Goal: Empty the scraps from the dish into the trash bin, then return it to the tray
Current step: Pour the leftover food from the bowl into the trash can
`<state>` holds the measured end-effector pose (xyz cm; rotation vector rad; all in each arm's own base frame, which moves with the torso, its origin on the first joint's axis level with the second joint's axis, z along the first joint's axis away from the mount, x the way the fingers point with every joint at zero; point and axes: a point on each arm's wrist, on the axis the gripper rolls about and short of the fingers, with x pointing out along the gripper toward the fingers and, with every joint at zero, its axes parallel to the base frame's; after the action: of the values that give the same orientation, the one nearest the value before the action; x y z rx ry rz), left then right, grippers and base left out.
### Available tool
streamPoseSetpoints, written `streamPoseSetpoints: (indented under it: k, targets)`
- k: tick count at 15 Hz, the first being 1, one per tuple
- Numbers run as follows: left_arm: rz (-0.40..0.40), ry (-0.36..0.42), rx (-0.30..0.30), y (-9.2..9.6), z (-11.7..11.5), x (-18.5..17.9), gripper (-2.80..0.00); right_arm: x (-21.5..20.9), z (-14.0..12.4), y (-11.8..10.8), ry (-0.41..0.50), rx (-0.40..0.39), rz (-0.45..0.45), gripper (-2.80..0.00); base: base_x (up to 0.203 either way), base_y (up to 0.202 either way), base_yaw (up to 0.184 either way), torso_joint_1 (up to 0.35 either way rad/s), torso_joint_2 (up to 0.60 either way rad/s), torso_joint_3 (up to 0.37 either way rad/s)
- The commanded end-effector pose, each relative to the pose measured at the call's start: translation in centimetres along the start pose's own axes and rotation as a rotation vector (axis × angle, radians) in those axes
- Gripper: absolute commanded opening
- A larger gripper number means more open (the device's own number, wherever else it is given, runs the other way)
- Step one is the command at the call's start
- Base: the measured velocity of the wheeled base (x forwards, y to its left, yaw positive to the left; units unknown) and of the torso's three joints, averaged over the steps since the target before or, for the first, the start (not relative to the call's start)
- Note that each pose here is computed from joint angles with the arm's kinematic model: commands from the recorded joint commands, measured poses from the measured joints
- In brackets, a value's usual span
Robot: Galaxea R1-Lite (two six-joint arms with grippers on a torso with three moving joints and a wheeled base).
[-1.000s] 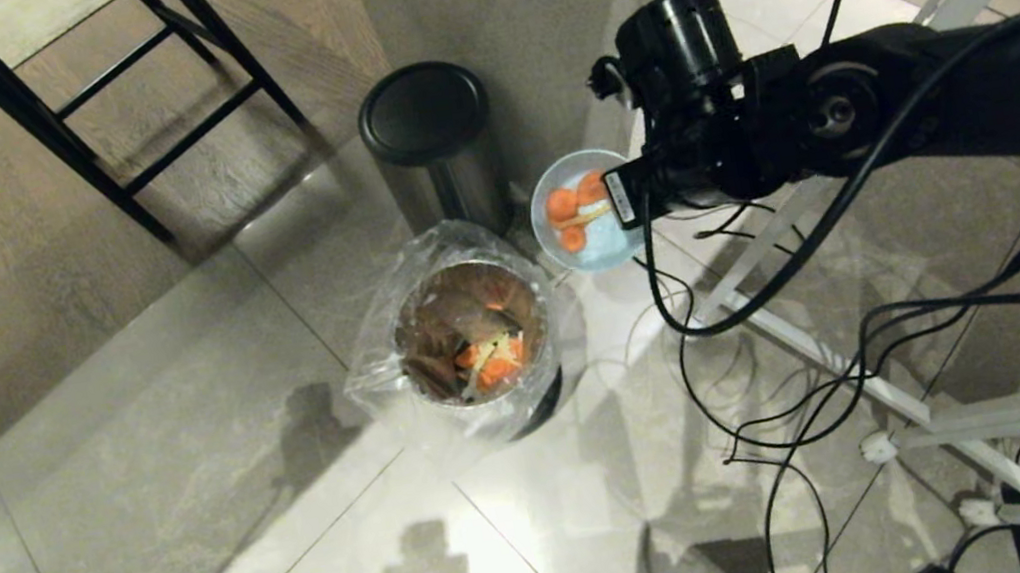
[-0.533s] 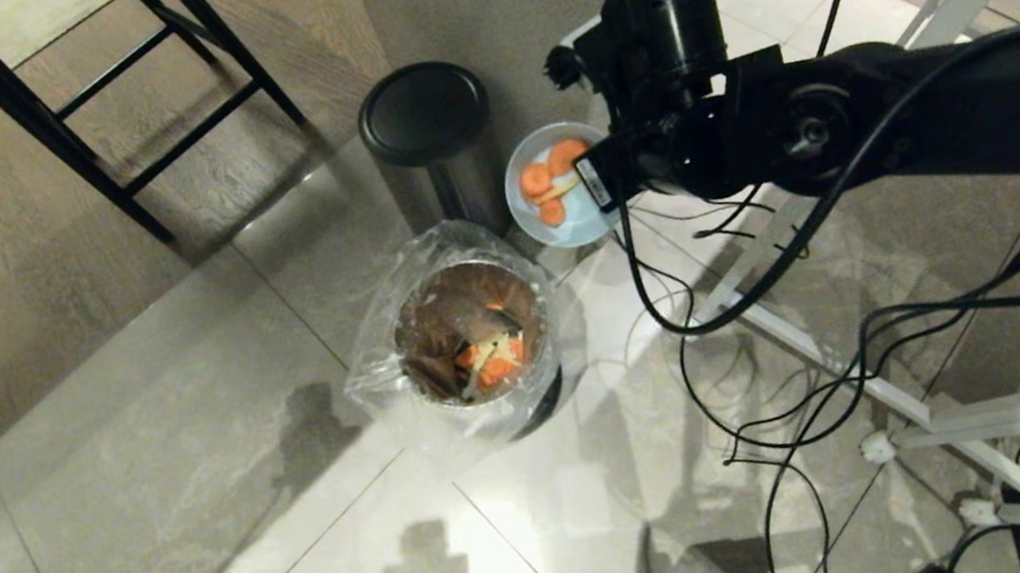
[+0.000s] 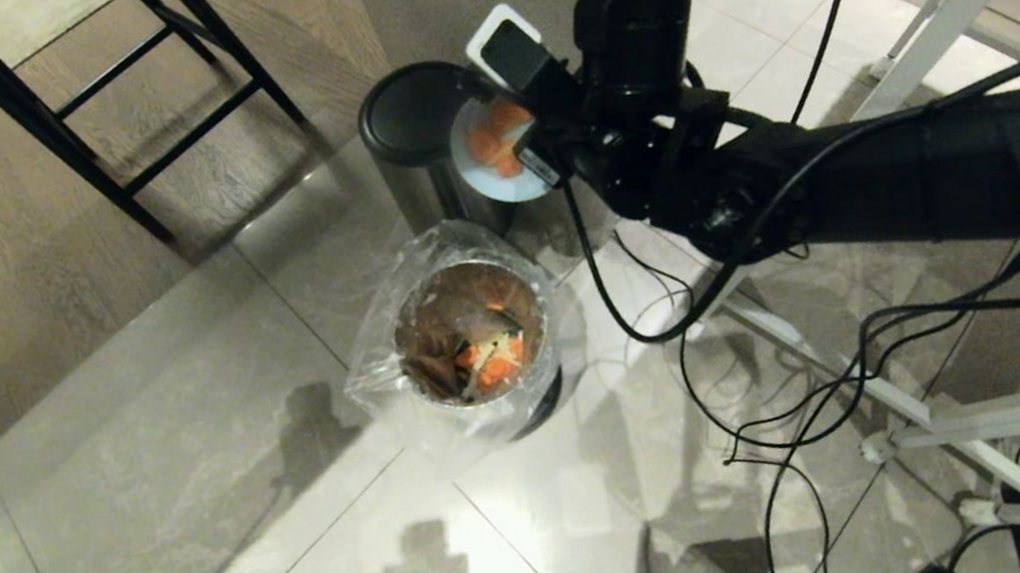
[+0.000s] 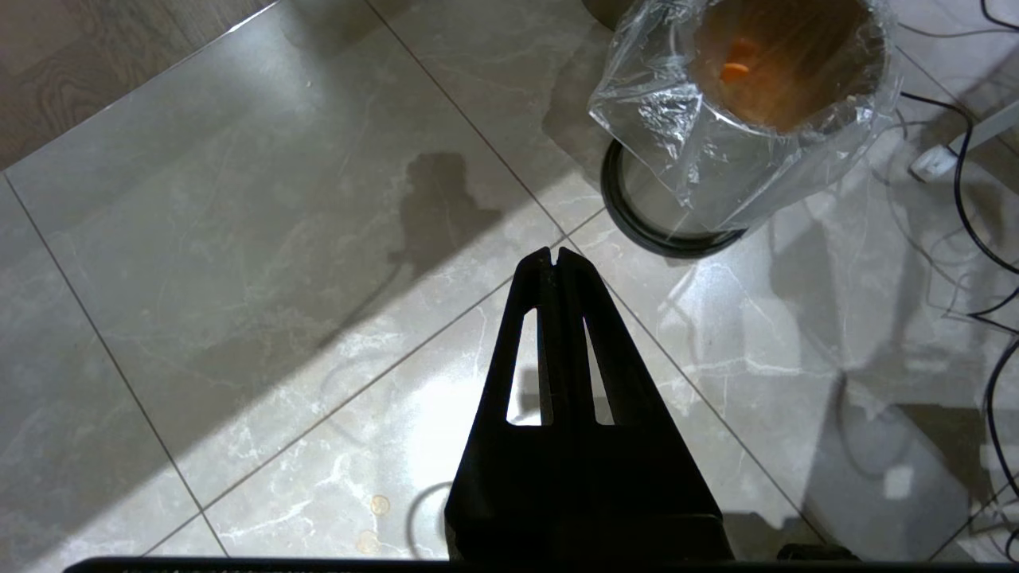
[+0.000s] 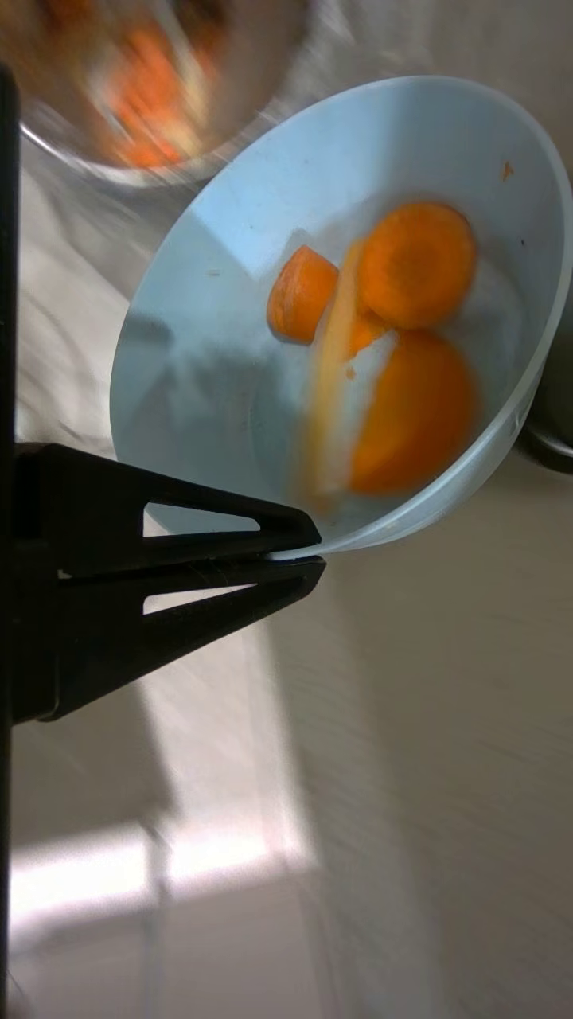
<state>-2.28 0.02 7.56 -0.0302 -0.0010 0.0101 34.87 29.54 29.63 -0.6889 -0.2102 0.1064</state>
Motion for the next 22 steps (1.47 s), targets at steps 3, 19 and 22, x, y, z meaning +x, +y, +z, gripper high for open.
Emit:
streamPoseSetpoints:
  k: [3,19,22]
  targets:
    - [0.001,0.000,0.000,0.0,0.0,0.0,-2.80,-0.2,0.3,3.5,-0.044,-0.045,0.021,-2.80,0.000,0.000,0.000,0.000,0.00,0.000]
    - [0.001,0.000,0.000,0.0,0.0,0.0,-2.80,-3.3,1.9,12.1,-0.220,-0.292,0.027,-2.80,0.000,0.000,0.000,0.000,0.00,0.000]
    - [0.001,0.000,0.000,0.0,0.0,0.0,-2.80,-4.0,0.9,13.0,-0.233,-0.354,0.014,-2.80,0.000,0.000,0.000,0.000,0.00,0.000]
